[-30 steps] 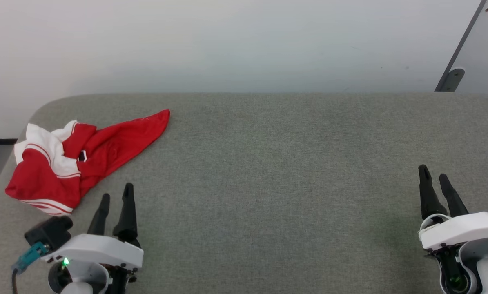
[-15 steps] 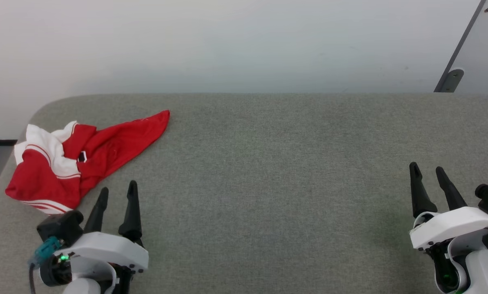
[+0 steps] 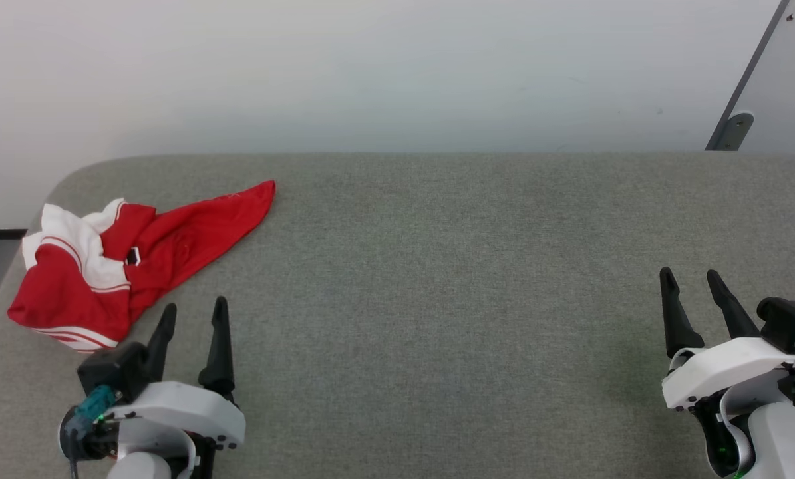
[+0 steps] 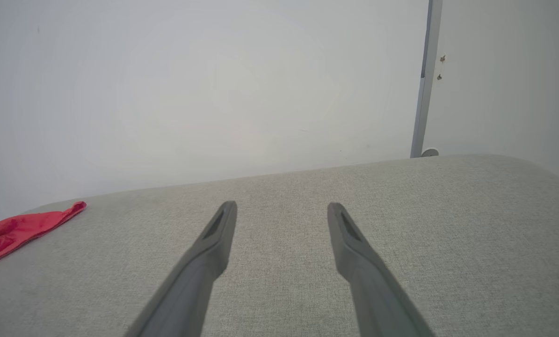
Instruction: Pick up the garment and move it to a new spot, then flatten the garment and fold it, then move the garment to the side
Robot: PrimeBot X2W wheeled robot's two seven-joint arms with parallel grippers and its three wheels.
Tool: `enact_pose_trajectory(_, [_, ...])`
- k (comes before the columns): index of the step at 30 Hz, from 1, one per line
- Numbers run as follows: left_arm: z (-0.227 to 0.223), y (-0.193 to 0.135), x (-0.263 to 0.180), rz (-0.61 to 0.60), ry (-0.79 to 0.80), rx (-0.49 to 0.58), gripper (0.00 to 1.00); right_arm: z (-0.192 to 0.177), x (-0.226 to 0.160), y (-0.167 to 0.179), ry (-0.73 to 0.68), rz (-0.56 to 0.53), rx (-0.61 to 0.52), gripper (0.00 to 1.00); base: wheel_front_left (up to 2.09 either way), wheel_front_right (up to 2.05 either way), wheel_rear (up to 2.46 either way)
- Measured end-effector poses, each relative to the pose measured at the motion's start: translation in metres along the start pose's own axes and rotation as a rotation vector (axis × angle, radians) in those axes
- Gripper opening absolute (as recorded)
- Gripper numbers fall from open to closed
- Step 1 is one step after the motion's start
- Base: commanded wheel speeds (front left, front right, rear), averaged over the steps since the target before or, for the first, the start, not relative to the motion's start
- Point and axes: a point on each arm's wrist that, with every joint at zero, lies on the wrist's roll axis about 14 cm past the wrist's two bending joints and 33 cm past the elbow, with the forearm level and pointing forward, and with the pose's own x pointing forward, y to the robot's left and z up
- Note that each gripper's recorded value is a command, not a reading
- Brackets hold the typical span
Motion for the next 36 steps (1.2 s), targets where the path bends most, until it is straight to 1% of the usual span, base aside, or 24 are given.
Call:
enact_pose_trajectory(13, [0.001,0.001,0.002,-0.018,-0.017,0.093,1.00,0.003,0.004,0.002,-0.015,0.015,-0.081,1.00,0.00,0.00,0.00])
enact_pose_trajectory(22, [0.005,0.002,0.002,-0.027,-0.039,0.114,1.00,0.012,0.006,0.002,-0.047,0.017,-0.088,1.00,0.00,0.00,0.00])
enact_pose_trajectory(32, [-0.001,0.007,0.000,-0.020,-0.030,0.123,1.00,0.010,0.005,-0.001,-0.049,0.012,-0.100,1.00,0.00,0.00,0.00])
enact_pose_trajectory(36, [-0.001,0.009,0.000,-0.021,-0.032,0.142,1.00,0.010,0.005,-0.002,-0.052,0.011,-0.109,1.00,0.00,0.00,0.00])
